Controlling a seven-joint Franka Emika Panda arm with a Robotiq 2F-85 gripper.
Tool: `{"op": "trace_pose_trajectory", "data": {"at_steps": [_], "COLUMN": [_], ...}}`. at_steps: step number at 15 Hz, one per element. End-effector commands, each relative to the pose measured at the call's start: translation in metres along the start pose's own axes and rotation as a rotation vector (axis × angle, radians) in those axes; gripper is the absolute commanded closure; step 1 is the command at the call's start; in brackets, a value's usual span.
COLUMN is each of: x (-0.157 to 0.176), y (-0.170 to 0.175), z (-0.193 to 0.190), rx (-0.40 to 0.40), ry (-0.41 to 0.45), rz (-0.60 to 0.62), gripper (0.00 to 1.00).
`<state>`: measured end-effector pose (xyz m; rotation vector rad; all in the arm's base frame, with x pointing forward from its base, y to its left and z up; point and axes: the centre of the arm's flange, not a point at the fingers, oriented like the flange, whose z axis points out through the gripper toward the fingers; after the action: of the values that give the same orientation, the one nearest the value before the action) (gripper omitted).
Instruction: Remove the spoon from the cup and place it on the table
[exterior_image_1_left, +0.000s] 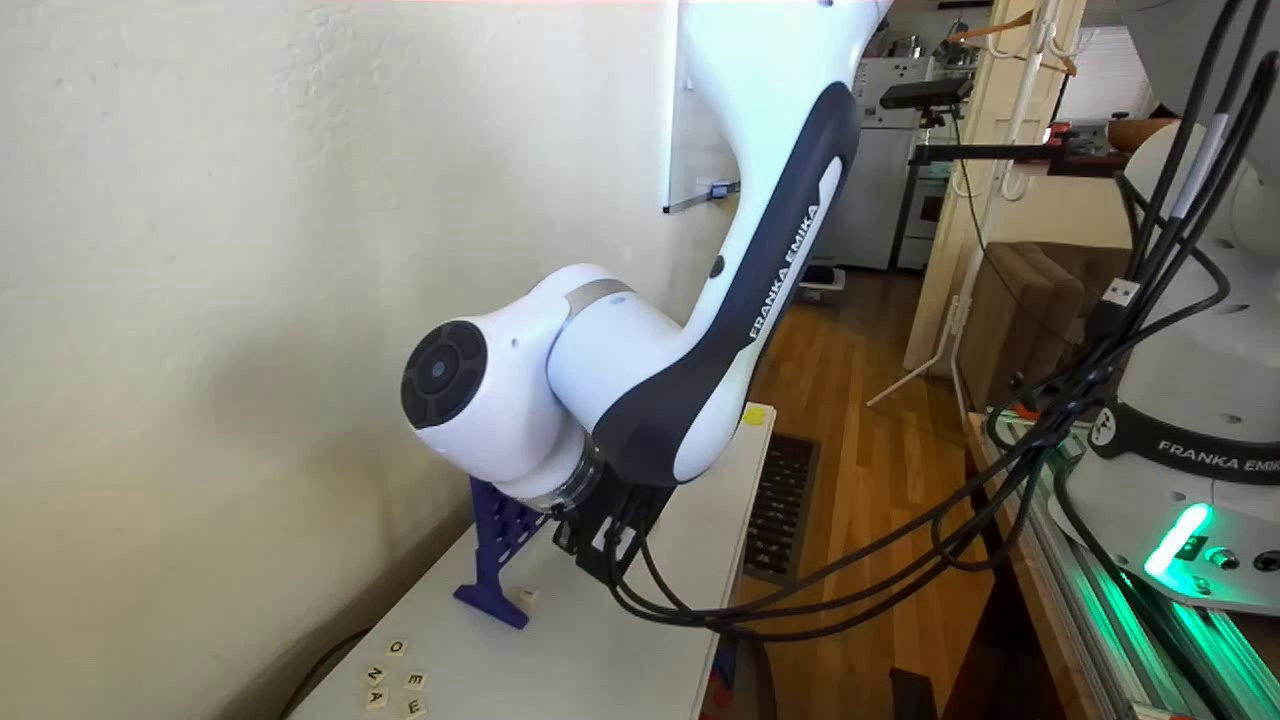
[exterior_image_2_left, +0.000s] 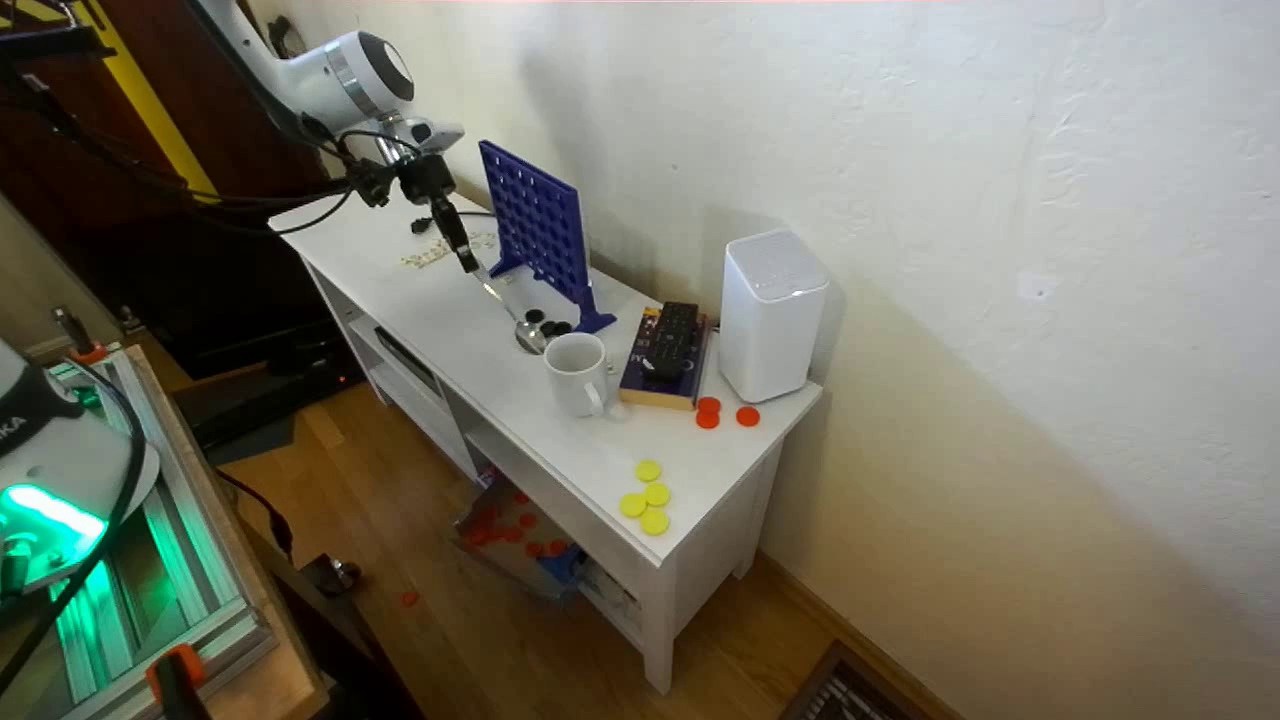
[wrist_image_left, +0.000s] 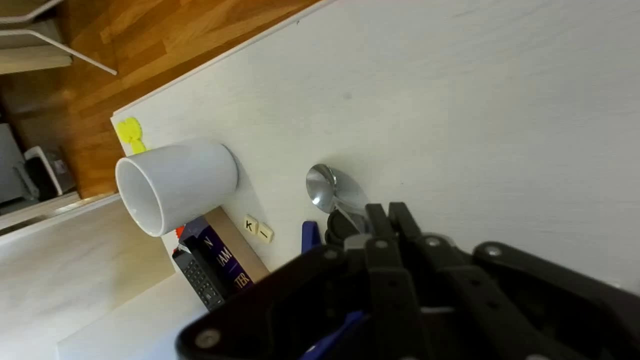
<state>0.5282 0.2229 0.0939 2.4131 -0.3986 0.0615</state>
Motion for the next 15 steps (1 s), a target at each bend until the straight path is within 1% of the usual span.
{"op": "trace_pose_trajectory", "data": {"at_steps": [1,4,7,9,14,15], "x": [-0.006,-0.01,-0.011,-0.011,-0.009,-0.009], "y": [-0.029,-0.036,-0.04,-0.04,-0.04,-0.039], "z": [0.015,0.019,0.021,0.02,0.017,0.017], "rx": [-0.002,-0.003,0.021,0.018,0.031,0.028], "ry": [-0.066,-0.074,-0.047,-0.048,-0.051,-0.051], "rz": [0.012,0.038,0.081,0.092,0.078,0.068], "gripper": [0.99,0.99,0.99,0.99,0.99,0.8]}}
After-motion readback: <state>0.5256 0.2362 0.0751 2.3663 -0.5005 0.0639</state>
